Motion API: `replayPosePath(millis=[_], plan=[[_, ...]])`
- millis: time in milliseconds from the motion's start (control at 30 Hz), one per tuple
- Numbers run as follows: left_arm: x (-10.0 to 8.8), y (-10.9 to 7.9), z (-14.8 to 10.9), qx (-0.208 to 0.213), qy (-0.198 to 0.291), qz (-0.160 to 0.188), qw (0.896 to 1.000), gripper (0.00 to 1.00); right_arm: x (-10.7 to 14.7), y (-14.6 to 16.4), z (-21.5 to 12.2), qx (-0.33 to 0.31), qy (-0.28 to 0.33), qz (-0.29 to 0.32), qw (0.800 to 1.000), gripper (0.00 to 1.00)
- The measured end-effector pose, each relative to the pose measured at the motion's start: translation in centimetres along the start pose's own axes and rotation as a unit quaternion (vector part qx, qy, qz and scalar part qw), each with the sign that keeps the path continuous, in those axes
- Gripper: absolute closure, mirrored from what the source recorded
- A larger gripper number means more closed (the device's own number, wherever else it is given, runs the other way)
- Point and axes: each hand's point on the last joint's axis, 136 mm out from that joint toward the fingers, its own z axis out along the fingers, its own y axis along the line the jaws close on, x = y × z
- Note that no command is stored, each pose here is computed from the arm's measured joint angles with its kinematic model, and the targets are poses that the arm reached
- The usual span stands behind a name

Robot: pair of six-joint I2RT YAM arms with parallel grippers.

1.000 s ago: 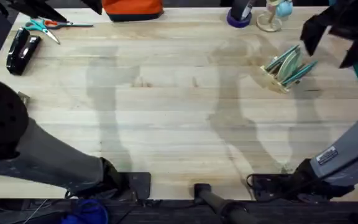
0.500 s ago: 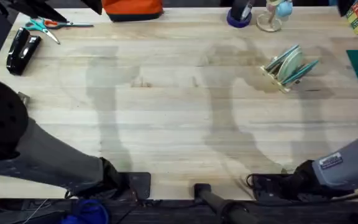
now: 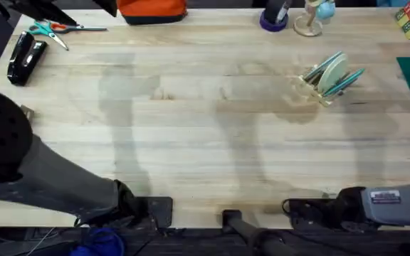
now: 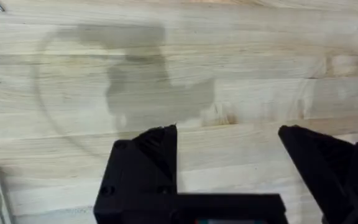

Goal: Pick up the plates from the table one by one and place each into a slot on the dish rack.

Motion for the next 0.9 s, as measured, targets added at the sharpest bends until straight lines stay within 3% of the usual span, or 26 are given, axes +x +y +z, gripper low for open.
replayPosePath(millis=[333, 633, 767, 900], plan=[[0.0, 0.0, 0.0, 0.0, 0.0, 0.0, 1.0, 0.006, 0.3, -5.9, -8.8, -0.082, -0.102, -0.039, 0.991, 0.007], [0.0, 0.0, 0.0, 0.0, 0.0, 0.0, 1.0, 0.008, 4.0, -14.6, -17.8, -0.181, -0.238, -0.038, 0.954, 0.007], [0.0, 0.0, 0.0, 0.0, 0.0, 0.0, 1.0, 0.008, 6.9, -18.2, -18.9, -0.222, -0.271, -0.048, 0.935, 0.007], [0.0, 0.0, 0.0, 0.0, 0.0, 0.0, 1.0, 0.007, 9.0, -19.5, -17.3, -0.24, -0.269, -0.073, 0.93, 0.006]])
